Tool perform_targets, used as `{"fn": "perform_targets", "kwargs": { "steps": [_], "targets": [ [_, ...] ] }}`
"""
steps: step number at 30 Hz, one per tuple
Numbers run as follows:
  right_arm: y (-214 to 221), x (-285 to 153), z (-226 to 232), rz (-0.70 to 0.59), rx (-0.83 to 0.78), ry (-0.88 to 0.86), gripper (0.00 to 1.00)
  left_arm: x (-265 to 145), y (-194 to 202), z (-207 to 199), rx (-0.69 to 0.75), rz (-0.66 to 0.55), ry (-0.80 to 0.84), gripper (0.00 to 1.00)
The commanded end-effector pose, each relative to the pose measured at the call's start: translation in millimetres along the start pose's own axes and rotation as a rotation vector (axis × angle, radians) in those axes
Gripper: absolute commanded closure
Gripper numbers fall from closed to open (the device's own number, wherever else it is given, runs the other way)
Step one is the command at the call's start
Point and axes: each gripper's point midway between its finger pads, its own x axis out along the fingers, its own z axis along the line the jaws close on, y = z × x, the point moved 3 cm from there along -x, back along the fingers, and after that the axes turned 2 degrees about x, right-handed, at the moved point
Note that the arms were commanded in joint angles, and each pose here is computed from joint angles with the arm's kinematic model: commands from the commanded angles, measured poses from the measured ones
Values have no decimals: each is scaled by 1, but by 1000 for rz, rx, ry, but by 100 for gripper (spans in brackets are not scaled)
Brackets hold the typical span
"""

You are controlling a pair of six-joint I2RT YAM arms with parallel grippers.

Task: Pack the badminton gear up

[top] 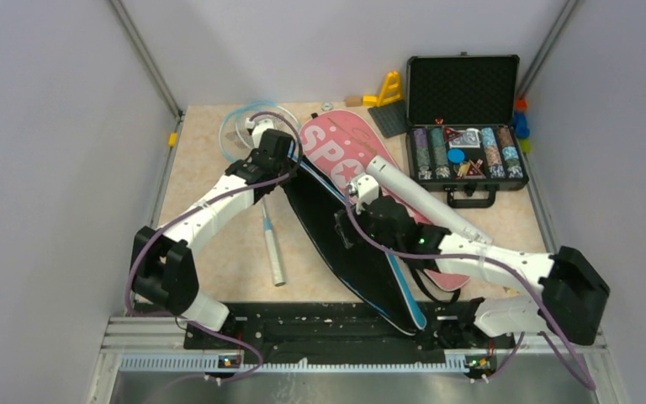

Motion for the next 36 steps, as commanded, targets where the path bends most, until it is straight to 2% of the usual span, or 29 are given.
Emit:
{"fn": "perform_targets", "kwargs": {
  "steps": [1, 5, 6, 7, 8, 10, 14, 15, 16, 18, 19, 21, 23, 25, 27, 31, 36],
  "targets": [
    [-55, 21, -21, -130, -120, 215, 21, -11, -6, -8, 89, 8, 14, 100],
    [-84, 44, -20, -186, -243, 254, 20, -15, -7, -16, 127, 23, 69, 100],
    [-87, 51, -20, -176, -253, 259, 24, -16, -6, -17, 134, 28, 83, 100],
    [-88, 57, -21, -153, -254, 263, 33, -19, -8, -19, 140, 25, 99, 100],
    [-88, 62, -22, -125, -247, 265, 49, -21, -9, -20, 145, 20, 110, 100],
    [-92, 58, -34, -105, -196, 358, 100, -27, -15, -22, 159, -1, 138, 100],
    [-122, 13, -65, -127, -67, 485, 100, -48, -32, -35, 176, -63, 249, 100],
    [-129, 0, -75, -115, -42, 518, 100, -55, -38, -42, 184, -80, 302, 94],
    [-134, -13, -85, -101, -30, 558, 100, -62, -41, -50, 194, -91, 359, 84],
    [-141, -35, -102, -74, -24, 629, 100, -78, -48, -66, 207, -113, 491, 53],
    [-143, -45, -110, -62, -19, 658, 100, -89, -49, -75, 213, -113, 563, 41],
    [-139, -59, -125, -26, -11, 711, 100, -106, -48, -83, 216, -116, 665, 23],
    [-135, -72, -140, -9, -12, 771, 100, -124, -43, -88, 219, -132, 776, 9],
    [-131, -83, -154, -3, 6, 817, 100, -140, -36, -89, 213, -160, 867, 4],
    [-128, -90, -166, -7, 40, 847, 100, -143, -33, -83, 173, -198, 875, 2],
    [-134, -104, -178, -34, 50, 922, 100, -103, -23, -55, 49, -169, 621, 1],
    [-130, -88, -177, -30, 40, 880, 100, -13, -2, -28, -123, 20, 305, 1]
  ]
}}
